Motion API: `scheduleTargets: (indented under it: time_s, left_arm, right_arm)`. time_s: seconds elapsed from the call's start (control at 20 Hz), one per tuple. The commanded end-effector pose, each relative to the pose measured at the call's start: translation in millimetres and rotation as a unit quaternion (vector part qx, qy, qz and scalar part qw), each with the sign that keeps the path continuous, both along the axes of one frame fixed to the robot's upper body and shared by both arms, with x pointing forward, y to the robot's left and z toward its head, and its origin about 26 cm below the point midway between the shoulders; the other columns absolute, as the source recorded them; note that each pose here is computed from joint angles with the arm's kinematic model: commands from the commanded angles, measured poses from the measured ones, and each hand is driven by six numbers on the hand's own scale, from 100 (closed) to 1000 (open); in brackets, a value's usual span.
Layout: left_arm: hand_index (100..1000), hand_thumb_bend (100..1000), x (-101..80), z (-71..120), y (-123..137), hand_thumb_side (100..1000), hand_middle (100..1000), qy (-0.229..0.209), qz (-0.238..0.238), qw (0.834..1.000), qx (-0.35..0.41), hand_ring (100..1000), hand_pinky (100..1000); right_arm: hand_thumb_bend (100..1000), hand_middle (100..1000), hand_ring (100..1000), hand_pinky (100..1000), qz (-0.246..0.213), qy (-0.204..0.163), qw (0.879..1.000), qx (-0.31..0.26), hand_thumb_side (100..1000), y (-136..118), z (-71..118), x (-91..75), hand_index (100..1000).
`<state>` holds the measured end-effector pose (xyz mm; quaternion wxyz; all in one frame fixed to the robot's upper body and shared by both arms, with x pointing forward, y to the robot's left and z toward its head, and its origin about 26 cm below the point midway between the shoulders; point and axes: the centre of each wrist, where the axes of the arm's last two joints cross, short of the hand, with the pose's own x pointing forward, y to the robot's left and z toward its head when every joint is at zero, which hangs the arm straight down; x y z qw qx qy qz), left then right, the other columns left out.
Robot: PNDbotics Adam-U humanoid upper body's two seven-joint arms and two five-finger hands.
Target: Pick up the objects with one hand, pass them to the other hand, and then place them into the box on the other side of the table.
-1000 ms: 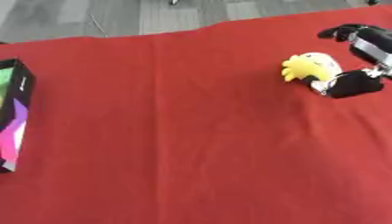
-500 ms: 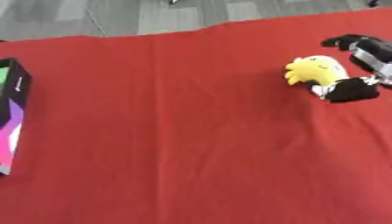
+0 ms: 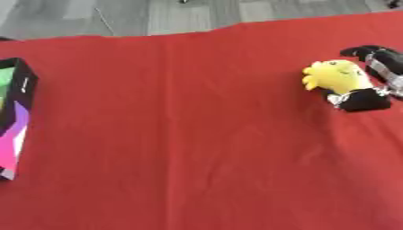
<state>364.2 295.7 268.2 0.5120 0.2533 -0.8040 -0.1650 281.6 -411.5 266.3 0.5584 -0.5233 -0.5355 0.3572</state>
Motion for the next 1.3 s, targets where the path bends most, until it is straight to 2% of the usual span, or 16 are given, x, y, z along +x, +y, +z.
scheduleTargets:
  time_s: [0.05,0.35,0.6,0.9,1.1,1.3]
  left_arm:
    - [696,100,-6.3,11.2,6,681,620,-0.019,0.010,1.000,0.000,802,777]
    - [697,100,-8.3,9.3,9,678,622,-0.017,0.015,1.000,-0.002,802,781]
    - [696,100,-9.4,8.4,11,675,623,-0.017,0.019,1.000,-0.002,803,783]
    - [695,100,-8.3,9.1,9,672,625,-0.018,0.014,1.000,-0.002,805,786]
    - [695,100,-8.3,9.2,8,671,626,-0.019,0.013,1.000,-0.001,806,788]
    - [695,100,-8.6,8.2,9,670,627,-0.018,0.015,1.000,-0.001,807,789]
  right_arm:
    - [278,913,934,881,-0.020,-0.021,1.000,-0.007,321,-8,11.0,-1.6,937]
    - [269,914,931,878,-0.051,-0.042,0.998,0.001,266,-19,10.9,-3.3,936]
    - [263,903,919,873,-0.077,-0.055,0.996,0.002,264,-26,10.4,-4.1,930]
    - [280,858,896,876,-0.073,-0.030,0.997,0.001,315,-24,4.9,-2.3,917]
    - [279,859,895,875,-0.068,-0.018,0.998,0.001,329,-23,6.9,0.1,919]
    - [275,859,894,870,-0.057,-0.019,0.998,-0.001,299,-22,10.6,1.5,917]
